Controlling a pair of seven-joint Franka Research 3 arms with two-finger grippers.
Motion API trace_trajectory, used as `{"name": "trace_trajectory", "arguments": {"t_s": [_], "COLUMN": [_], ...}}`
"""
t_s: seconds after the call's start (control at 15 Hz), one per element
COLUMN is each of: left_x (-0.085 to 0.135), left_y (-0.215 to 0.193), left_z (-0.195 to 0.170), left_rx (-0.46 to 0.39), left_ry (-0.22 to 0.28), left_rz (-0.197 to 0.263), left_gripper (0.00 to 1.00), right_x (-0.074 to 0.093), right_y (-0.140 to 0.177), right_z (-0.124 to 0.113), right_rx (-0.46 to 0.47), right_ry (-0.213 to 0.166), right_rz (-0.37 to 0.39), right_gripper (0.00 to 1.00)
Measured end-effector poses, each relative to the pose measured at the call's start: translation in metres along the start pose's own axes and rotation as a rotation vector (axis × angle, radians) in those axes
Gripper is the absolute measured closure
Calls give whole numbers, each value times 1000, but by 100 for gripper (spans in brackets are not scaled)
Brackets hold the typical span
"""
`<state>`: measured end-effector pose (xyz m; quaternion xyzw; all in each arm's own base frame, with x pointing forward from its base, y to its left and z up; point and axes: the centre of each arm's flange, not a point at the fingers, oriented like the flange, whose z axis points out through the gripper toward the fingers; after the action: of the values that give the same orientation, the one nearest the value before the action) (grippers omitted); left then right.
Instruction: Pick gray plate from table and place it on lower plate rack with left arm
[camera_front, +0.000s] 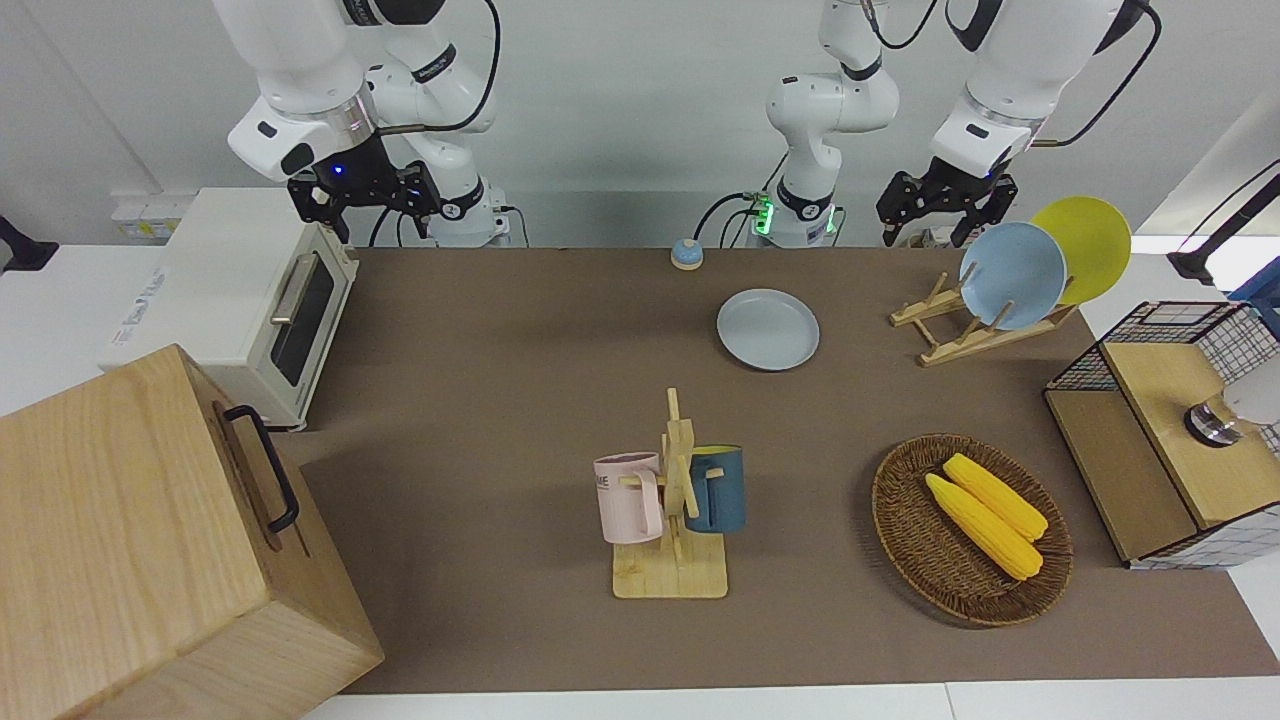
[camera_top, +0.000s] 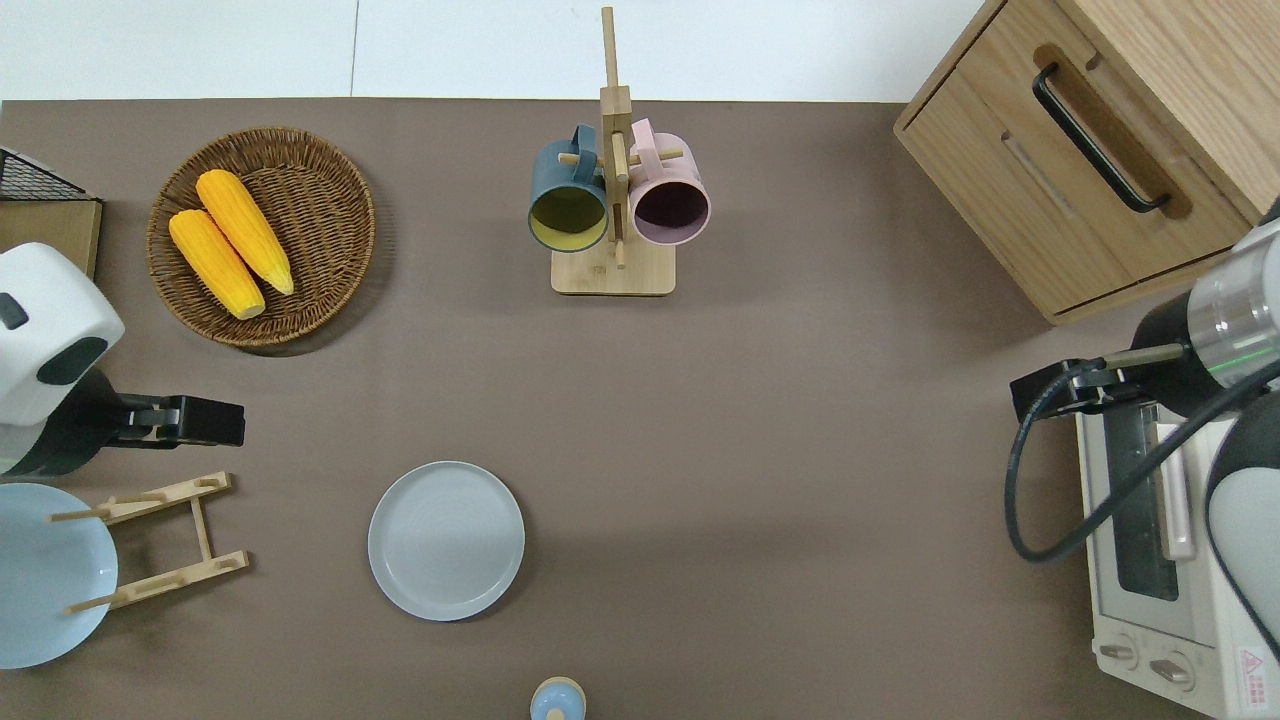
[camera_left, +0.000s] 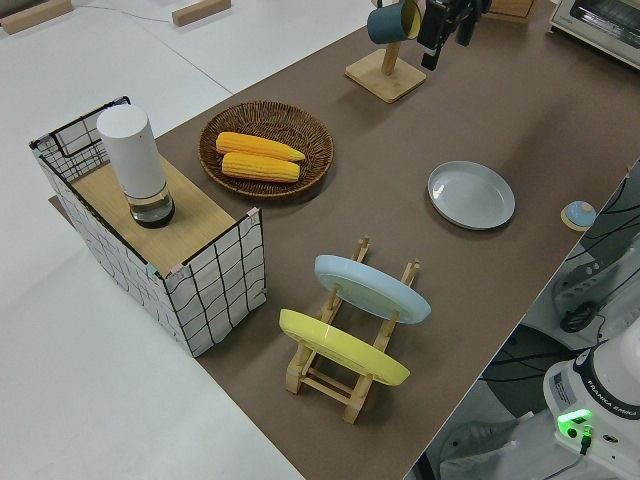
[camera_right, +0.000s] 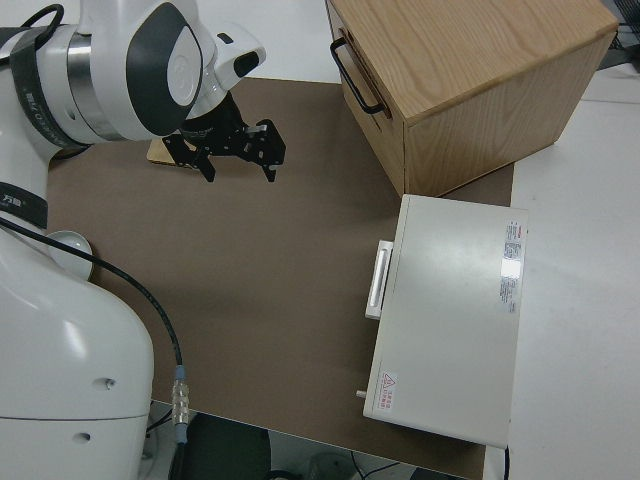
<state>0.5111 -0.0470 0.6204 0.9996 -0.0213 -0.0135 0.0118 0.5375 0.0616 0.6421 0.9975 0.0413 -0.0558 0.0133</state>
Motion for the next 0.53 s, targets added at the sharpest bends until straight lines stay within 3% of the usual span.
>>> {"name": "trace_trajectory", "arguments": {"t_s": [0.53], "left_x": [2], "left_y": [0], "left_z": [12], "left_rx": [1], "left_ry": [-52], "left_rz": [0], "left_gripper": [0], "right_x": [0], "right_y": [0], "right_z": [0], "right_rx": [0], "right_ry": [0], "right_rz": [0], "right_gripper": [1]}}
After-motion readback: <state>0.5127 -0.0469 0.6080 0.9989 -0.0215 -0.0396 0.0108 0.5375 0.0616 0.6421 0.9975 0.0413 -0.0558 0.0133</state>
